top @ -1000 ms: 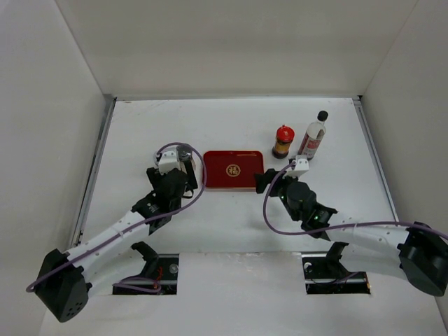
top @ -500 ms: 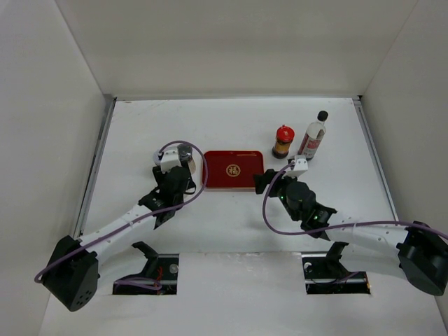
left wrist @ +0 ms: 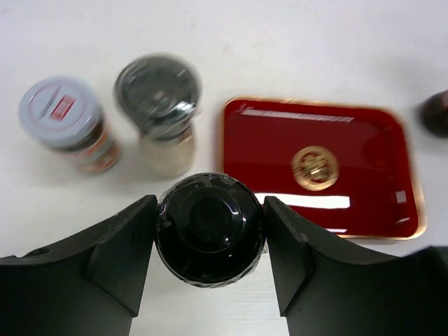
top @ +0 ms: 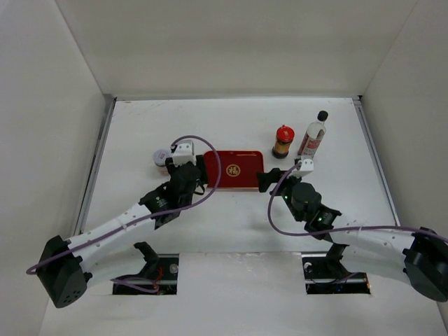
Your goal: Organize the condiment bottles
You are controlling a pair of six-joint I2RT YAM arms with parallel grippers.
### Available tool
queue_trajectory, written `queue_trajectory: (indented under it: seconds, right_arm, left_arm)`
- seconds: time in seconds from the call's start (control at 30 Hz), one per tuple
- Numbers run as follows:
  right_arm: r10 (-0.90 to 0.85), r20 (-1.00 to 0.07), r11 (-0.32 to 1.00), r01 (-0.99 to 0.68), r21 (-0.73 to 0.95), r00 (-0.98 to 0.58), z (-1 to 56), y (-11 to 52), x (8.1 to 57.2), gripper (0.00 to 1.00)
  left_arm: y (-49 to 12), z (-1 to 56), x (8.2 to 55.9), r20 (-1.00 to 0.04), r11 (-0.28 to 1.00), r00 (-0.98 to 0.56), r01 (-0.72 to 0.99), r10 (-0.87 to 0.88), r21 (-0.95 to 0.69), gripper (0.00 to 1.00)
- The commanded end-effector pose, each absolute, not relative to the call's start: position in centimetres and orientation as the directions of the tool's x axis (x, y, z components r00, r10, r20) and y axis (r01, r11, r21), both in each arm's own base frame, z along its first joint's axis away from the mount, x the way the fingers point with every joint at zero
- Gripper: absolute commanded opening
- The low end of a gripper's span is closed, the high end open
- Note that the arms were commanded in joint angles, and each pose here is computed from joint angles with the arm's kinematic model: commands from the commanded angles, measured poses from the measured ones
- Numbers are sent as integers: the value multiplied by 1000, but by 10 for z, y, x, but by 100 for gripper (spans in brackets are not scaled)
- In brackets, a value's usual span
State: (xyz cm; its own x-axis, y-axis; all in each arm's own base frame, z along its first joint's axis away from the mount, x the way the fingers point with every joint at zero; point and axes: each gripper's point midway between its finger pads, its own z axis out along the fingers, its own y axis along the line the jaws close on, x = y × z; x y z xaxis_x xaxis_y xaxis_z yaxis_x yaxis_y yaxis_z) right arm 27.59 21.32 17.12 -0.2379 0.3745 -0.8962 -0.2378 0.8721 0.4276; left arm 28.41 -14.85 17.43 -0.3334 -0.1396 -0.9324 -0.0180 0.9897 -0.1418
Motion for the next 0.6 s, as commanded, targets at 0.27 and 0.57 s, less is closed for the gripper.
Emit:
queue_trajectory:
  seconds: [0.27,0.57]
  right_arm:
    - [550,-833,829,-84,553,-57,203,148,279,38]
    - [580,-814,810,-79,581,-39,209,139,275,44]
  left_arm:
    - [-276,247,358,-934,920,-198,202,-297,-335,32]
    - [-347,230,402,-941,907,-218,280,-259,-315,32]
